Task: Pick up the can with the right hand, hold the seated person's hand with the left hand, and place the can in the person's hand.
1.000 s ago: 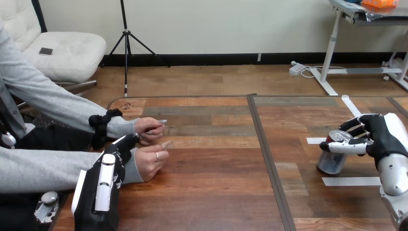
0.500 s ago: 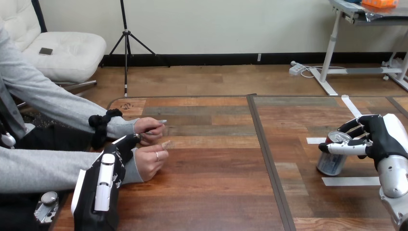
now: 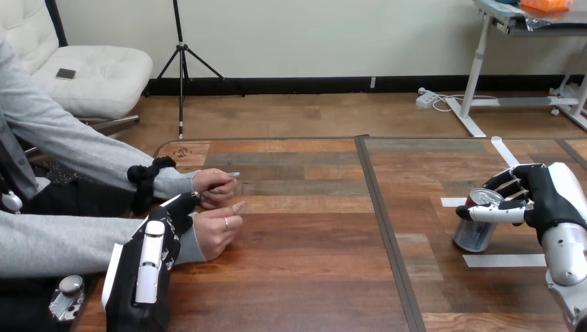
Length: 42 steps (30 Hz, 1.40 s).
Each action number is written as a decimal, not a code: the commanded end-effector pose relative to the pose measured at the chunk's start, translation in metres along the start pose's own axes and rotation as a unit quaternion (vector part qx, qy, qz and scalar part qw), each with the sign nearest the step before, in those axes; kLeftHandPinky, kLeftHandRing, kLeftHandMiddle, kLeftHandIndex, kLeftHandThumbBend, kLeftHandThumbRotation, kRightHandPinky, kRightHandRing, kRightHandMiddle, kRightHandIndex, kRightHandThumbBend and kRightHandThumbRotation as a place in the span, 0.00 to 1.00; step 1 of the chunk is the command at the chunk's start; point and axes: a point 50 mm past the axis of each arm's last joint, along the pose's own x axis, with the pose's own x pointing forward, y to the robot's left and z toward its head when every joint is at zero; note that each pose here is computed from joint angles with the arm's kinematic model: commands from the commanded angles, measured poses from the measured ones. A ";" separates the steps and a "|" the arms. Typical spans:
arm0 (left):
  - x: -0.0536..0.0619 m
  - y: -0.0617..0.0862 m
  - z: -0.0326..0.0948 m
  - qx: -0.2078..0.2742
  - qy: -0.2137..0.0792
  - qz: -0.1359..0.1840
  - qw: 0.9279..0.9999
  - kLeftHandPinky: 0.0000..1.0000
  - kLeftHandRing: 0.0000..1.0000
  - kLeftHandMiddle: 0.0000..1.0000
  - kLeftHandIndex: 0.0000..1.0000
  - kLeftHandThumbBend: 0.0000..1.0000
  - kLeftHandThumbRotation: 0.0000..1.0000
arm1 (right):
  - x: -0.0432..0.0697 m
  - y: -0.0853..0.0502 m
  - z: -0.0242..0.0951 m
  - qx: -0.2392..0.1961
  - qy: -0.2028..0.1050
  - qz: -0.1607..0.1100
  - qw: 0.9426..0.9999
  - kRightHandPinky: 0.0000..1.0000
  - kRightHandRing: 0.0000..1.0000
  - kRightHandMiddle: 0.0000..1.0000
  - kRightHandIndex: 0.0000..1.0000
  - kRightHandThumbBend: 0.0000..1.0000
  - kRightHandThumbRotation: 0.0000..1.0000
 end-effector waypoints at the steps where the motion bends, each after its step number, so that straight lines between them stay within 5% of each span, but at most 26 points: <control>1: 0.022 -0.004 0.014 0.002 -0.040 -0.016 0.999 0.92 0.91 0.83 0.72 0.30 0.98 | 0.008 -0.012 0.023 0.003 -0.053 -0.017 0.998 0.34 0.41 0.45 0.44 0.81 0.00; 27: 0.022 -0.002 0.014 0.013 -0.036 -0.019 0.999 0.93 0.91 0.82 0.72 0.34 0.98 | 0.009 -0.018 0.031 0.003 -0.079 -0.006 0.997 0.36 0.41 0.44 0.44 0.82 0.00; 36: 0.023 0.003 0.022 0.092 -0.051 -0.047 0.993 0.86 0.86 0.79 0.71 0.39 0.90 | 0.010 -0.022 0.036 -0.003 -0.104 -0.003 0.995 0.35 0.40 0.43 0.44 0.82 0.00; 40: 0.035 0.014 0.058 0.252 -0.111 -0.114 0.955 0.77 0.80 0.78 0.73 0.42 0.78 | 0.010 -0.030 0.046 -0.007 -0.141 -0.002 0.990 0.34 0.39 0.42 0.44 0.82 0.00; 42: 0.037 0.016 0.065 0.275 -0.119 -0.121 0.947 0.73 0.79 0.78 0.74 0.45 0.71 | 0.010 -0.030 0.047 -0.007 -0.141 -0.003 0.990 0.33 0.38 0.41 0.44 0.82 0.00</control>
